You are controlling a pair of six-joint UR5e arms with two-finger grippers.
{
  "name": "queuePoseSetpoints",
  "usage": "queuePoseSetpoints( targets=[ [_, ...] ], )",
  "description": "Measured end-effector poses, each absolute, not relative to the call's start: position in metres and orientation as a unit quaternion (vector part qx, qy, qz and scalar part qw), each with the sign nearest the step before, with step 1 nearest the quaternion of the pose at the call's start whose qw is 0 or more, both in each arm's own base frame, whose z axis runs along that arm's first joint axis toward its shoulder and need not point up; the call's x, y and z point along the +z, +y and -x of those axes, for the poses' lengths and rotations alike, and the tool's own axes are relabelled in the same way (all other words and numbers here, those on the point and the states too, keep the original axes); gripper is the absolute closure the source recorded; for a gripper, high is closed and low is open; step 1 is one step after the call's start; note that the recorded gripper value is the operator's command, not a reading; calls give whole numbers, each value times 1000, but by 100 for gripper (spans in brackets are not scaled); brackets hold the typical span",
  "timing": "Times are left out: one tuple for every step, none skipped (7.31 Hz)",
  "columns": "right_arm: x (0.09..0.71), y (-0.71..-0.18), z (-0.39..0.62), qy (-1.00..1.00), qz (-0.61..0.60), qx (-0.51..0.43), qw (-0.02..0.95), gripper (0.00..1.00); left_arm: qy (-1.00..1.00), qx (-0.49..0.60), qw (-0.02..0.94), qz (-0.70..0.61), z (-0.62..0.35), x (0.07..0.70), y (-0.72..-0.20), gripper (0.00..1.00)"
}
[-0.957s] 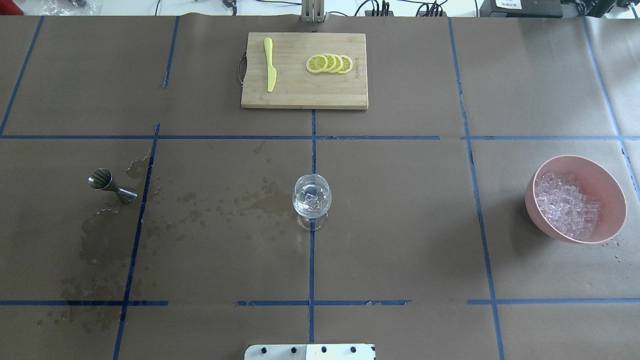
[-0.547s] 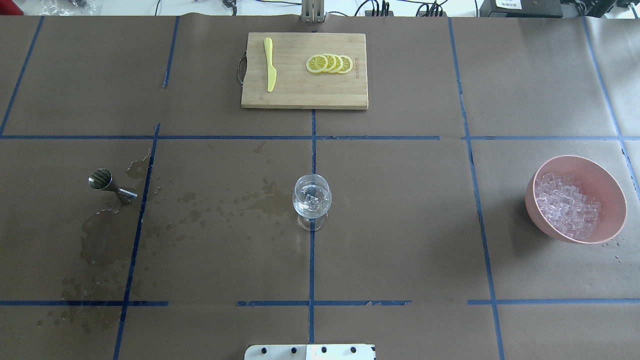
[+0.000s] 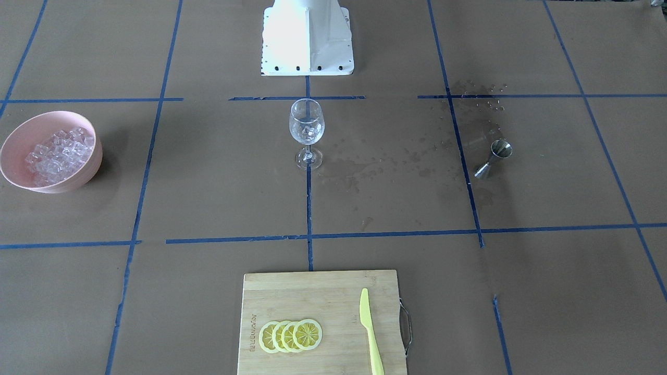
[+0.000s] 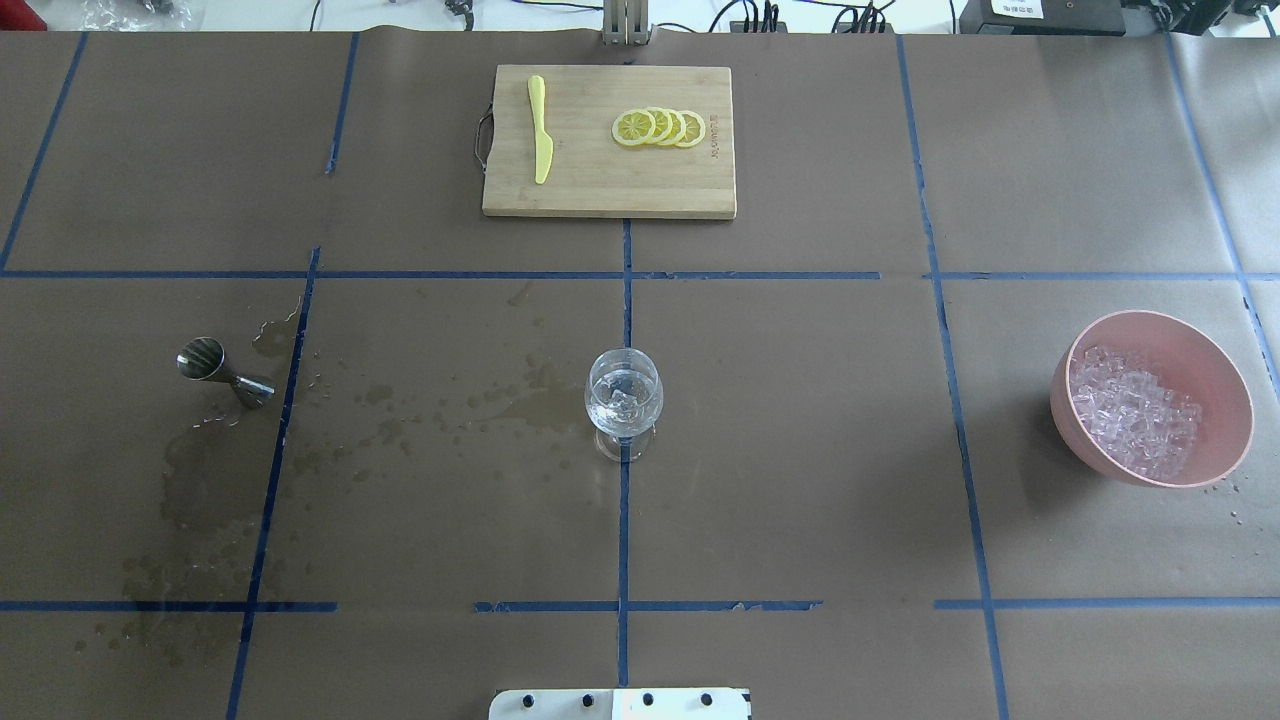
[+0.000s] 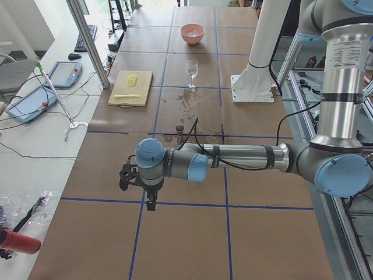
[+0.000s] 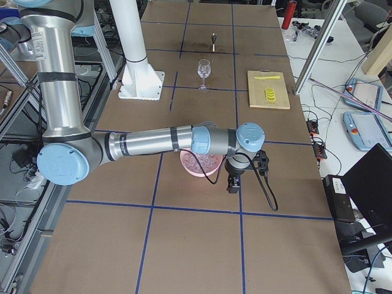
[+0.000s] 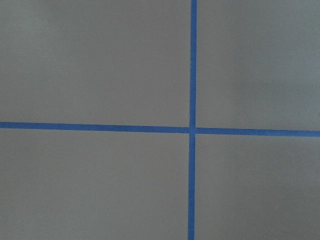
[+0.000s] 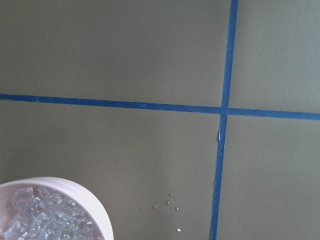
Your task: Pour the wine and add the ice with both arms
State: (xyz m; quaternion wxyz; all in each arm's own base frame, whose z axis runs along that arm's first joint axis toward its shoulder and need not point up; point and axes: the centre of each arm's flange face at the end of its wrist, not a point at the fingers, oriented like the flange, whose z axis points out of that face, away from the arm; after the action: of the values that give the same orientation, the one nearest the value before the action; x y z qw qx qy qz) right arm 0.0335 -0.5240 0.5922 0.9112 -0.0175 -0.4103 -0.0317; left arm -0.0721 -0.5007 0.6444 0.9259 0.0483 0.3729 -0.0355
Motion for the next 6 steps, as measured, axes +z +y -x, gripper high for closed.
queuePoseSetpoints(
  targets=[
    [597, -520, -39, -411, 19, -27, 911, 0, 368, -36, 928, -48, 72, 644, -501, 0],
    [603, -515, -42, -411, 22, -22, 911, 0, 366, -36, 929, -48, 72, 644, -501, 0],
    [609, -510, -44, -411, 26, -19, 911, 0, 365, -36, 929, -45, 72, 642, -501, 0],
    [613, -506, -47, -411, 29, -16, 911, 0, 364, -36, 930, -42, 73, 637, -500, 0],
    [617, -503, -49, -409, 28, -15, 912, 0, 364, -36, 930, -39, 73, 632, -499, 0],
    [626, -498, -52, -401, 18, -19, 916, 0, 364, -36, 930, -38, 73, 629, -498, 0]
  ],
)
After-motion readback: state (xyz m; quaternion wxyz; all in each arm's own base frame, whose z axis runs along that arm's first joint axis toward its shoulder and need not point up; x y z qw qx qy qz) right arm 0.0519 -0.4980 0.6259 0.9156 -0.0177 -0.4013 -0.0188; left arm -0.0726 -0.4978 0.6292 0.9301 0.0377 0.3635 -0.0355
